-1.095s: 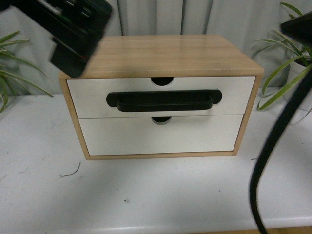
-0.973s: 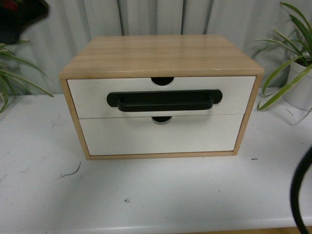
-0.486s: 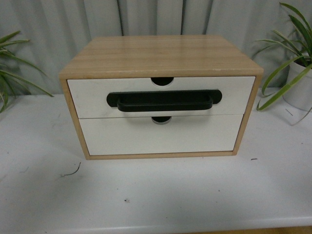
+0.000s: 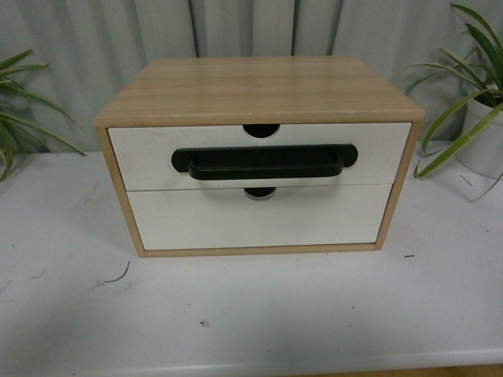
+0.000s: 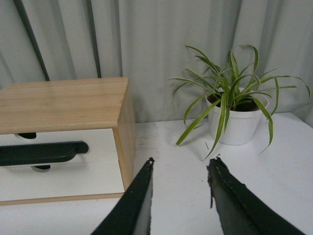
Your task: Close drawer sideways
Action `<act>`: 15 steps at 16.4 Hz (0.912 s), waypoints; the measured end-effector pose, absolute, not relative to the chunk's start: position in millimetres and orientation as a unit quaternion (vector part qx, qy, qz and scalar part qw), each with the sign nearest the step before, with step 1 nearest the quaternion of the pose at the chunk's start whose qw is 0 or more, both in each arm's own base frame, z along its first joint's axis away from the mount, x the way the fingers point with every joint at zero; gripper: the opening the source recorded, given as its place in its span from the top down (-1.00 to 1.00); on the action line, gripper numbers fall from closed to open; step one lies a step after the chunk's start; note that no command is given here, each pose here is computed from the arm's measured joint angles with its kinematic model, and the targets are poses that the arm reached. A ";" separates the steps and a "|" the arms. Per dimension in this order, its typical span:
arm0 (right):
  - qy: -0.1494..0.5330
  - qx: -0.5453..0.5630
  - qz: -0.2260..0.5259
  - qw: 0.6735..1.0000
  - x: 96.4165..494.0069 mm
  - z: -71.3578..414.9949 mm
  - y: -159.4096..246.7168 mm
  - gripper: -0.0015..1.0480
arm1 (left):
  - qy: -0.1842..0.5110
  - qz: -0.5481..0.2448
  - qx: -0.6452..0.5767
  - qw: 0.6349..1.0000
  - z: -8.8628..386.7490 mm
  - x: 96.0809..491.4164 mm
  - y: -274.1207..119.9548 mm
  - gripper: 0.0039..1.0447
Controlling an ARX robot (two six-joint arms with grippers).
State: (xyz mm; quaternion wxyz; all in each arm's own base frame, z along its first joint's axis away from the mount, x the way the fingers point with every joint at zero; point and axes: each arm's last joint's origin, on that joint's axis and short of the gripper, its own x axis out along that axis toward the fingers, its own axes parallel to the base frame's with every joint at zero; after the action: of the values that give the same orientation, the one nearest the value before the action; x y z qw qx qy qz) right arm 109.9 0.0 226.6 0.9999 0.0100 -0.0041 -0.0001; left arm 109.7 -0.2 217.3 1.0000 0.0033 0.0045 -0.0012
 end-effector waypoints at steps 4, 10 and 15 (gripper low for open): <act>0.018 0.002 0.000 1.000 101.5 200.4 0.0 0.96 | -0.001 -0.001 0.002 1.000 198.5 97.0 -0.2 0.97; 0.003 0.001 0.000 1.000 97.9 189.3 0.0 0.96 | 0.004 -0.001 0.002 1.000 185.9 97.9 -0.2 0.97; 0.002 0.001 0.000 1.000 97.7 177.9 0.0 0.96 | 0.002 -0.001 0.002 1.000 176.4 97.7 -0.2 0.97</act>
State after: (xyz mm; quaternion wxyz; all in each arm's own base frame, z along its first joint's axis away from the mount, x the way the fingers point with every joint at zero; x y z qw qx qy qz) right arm 97.7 0.0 177.9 1.0000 0.0010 0.0018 -0.0004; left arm 97.7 -0.2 176.4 1.0000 0.0018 0.0022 -0.0008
